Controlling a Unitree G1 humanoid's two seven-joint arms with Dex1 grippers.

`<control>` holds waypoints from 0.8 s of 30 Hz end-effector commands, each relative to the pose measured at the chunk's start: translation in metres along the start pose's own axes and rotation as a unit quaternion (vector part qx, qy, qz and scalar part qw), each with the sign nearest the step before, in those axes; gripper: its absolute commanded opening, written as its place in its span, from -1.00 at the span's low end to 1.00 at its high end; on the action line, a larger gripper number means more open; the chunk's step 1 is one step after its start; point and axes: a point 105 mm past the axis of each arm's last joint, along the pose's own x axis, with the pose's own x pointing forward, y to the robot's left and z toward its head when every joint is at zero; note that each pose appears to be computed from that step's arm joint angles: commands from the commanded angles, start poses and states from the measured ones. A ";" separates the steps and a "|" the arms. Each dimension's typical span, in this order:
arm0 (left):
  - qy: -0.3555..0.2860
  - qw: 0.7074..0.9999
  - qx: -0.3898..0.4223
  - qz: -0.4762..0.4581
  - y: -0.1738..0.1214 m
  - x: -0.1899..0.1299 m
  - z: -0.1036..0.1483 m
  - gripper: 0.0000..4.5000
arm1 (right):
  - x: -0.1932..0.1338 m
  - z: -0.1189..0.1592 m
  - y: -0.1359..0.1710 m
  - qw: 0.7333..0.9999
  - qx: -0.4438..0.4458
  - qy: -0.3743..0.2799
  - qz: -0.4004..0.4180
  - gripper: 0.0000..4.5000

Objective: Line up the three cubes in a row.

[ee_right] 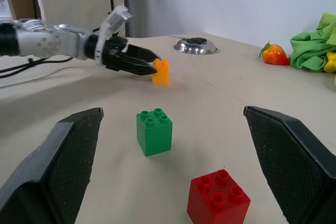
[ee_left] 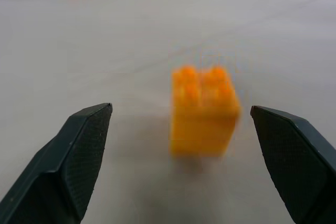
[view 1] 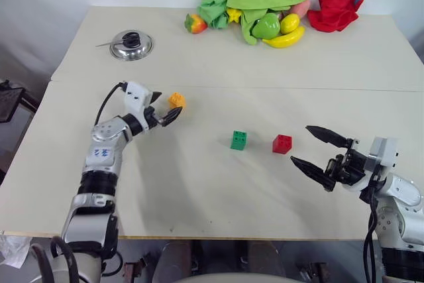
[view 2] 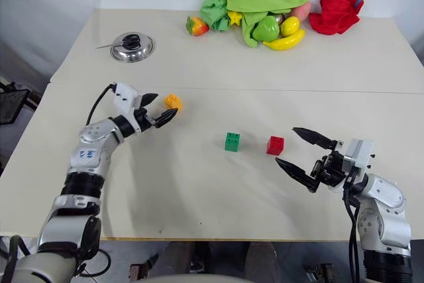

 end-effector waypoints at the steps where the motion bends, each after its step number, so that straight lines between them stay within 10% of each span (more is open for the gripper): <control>1: -0.001 1.000 0.010 0.021 0.004 0.007 -0.001 1.00 | 0.002 0.008 0.005 1.000 -0.020 -0.012 -0.004 1.00; 6: 0.000 1.000 0.011 0.012 0.002 0.009 -0.003 0.73 | 0.000 0.008 0.008 1.000 -0.022 -0.011 -0.012 1.00; 14: -0.028 0.994 0.034 -0.103 -0.009 -0.003 0.004 -0.34 | -0.005 0.008 0.008 1.000 -0.023 -0.006 -0.019 1.00; 24: 0.027 0.902 0.151 -0.404 -0.044 -0.041 0.007 -0.34 | -0.021 0.010 0.011 1.000 -0.011 0.027 -0.005 1.00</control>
